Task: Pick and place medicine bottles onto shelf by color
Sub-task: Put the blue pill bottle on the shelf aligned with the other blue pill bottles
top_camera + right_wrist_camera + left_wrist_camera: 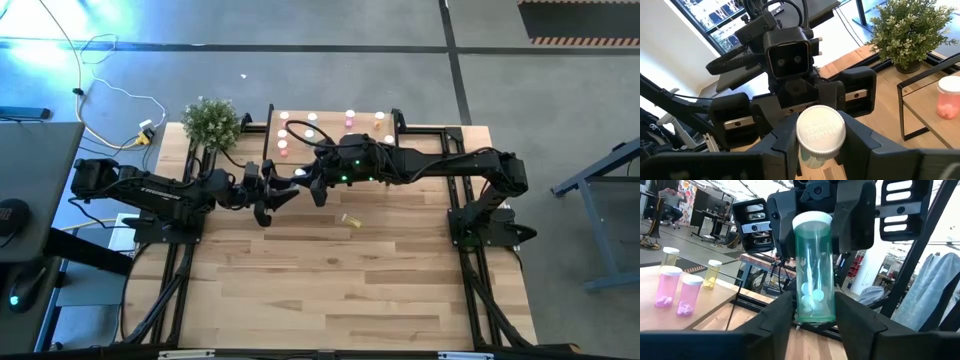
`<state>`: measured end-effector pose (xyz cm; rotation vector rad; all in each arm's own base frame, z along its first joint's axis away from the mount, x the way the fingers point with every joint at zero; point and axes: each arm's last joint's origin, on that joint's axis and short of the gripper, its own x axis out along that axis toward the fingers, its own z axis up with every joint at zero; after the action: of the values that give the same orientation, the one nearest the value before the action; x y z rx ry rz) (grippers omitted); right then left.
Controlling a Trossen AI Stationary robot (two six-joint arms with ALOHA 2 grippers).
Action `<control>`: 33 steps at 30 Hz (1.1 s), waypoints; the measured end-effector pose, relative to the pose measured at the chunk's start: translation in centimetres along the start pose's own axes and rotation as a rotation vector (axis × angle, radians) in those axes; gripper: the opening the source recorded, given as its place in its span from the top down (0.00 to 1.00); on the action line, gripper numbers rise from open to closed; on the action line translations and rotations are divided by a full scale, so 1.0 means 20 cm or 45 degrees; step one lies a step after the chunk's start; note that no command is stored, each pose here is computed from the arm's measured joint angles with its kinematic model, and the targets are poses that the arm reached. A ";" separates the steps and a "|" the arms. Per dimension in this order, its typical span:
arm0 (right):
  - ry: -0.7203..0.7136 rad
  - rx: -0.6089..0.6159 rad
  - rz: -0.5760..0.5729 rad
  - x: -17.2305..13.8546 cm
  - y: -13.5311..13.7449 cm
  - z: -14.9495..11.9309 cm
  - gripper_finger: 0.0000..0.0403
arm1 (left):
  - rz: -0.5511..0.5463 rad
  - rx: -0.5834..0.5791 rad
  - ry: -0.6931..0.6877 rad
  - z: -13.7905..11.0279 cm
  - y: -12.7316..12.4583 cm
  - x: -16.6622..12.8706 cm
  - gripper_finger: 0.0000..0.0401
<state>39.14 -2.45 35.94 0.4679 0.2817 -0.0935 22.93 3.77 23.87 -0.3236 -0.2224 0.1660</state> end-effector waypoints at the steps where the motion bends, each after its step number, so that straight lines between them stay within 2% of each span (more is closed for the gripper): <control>1: 0.001 0.000 -0.002 0.00 0.00 0.00 0.75 | 0.001 0.000 -0.001 0.00 0.00 0.00 0.64; 9: 0.033 0.001 -0.105 0.00 -0.02 -0.02 0.75 | 0.025 0.003 0.063 -0.02 0.01 0.00 0.43; 14: 0.012 -0.008 -0.173 -0.01 -0.03 -0.02 0.75 | 0.039 -0.006 0.101 -0.04 0.01 0.00 0.35; 27: -0.052 -0.047 -0.403 -0.09 -0.13 0.05 0.75 | 0.106 0.004 0.071 0.00 0.08 -0.01 0.33; 33: -0.149 -0.214 -0.510 -0.11 -0.18 0.12 0.75 | 0.127 0.117 -0.013 0.09 0.09 -0.05 0.33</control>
<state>36.99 -6.76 37.07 0.2328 0.2630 -0.4828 21.39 5.78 24.67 -0.2428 -0.2078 0.2758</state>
